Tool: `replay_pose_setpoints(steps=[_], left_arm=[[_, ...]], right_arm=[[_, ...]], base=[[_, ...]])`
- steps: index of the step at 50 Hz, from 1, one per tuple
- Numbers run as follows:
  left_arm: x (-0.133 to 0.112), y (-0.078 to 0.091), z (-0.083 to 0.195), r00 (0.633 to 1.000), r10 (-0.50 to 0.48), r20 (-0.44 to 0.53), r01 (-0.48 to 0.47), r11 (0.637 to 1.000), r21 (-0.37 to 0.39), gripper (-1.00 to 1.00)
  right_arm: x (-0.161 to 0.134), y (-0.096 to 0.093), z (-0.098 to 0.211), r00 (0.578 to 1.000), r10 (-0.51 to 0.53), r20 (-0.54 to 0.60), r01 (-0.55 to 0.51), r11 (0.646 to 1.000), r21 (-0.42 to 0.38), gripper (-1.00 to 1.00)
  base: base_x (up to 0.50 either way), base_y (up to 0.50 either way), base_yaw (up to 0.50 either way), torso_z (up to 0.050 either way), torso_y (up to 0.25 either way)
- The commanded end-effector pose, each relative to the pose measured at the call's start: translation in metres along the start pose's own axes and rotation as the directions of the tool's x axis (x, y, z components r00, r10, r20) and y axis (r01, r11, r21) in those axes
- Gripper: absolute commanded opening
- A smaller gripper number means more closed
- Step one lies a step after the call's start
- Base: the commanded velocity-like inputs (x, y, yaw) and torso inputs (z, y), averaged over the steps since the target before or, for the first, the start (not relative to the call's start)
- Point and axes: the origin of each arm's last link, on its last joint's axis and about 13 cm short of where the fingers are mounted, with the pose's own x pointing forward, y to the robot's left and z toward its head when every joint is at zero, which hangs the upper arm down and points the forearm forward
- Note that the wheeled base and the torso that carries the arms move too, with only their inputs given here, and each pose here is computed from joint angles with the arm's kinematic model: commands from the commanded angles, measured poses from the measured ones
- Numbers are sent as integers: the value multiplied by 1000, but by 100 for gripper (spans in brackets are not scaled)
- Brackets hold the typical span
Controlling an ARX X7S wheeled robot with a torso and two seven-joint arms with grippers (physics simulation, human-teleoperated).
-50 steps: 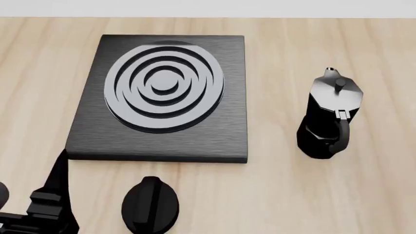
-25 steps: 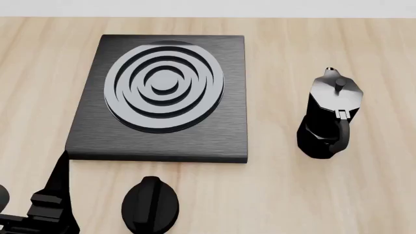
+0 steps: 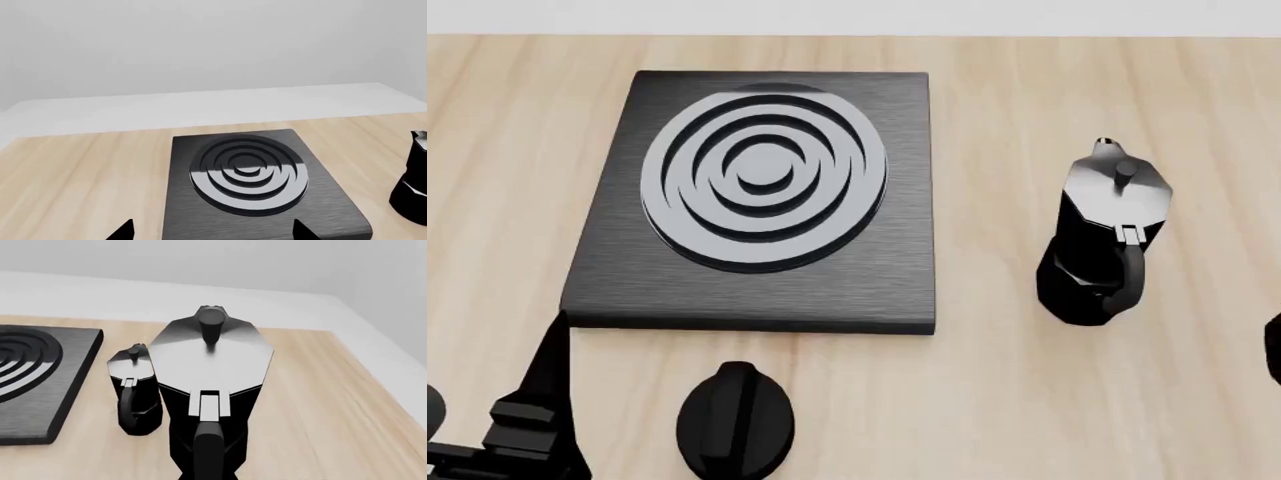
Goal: Put the right moka pot on the stove.
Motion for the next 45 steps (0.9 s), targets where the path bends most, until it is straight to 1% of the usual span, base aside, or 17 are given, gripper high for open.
replay_pose_setpoints(steps=[1,7,15,26,36,41,45], left_arm=[[0,0,0,1000,2,3,-2,1000,3,100],[-1,0,0,1000,5,7,-5,1000,4,100],[-1,0,1,1000,4,6,-4,1000,4,100],[-1,0,2,1000,6,7,-6,1000,5,100],[-1,0,1,1000,4,10,-4,1000,6,100],[-1,0,0,1000,5,10,-5,1000,5,100],[-2,0,1,1000,4,10,-4,1000,5,100]], right_arm=[[-11,9,10,999,22,32,-21,999,-30,-100],[-13,14,11,998,48,36,-47,998,-36,-100],[-14,24,10,995,93,33,-91,994,-67,-100],[-14,33,4,990,140,23,-138,988,-72,-100],[-14,47,0,978,206,21,-203,974,-97,-100],[-13,54,-5,972,233,16,-230,968,-98,-100],[-12,61,-3,963,269,25,-265,959,-98,-100]], base=[[0,0,0,15,10],[0,0,0,0,0],[0,0,0,0,1],[0,0,0,0,0],[0,0,0,0,1],[0,0,0,0,0],[0,0,0,0,2]])
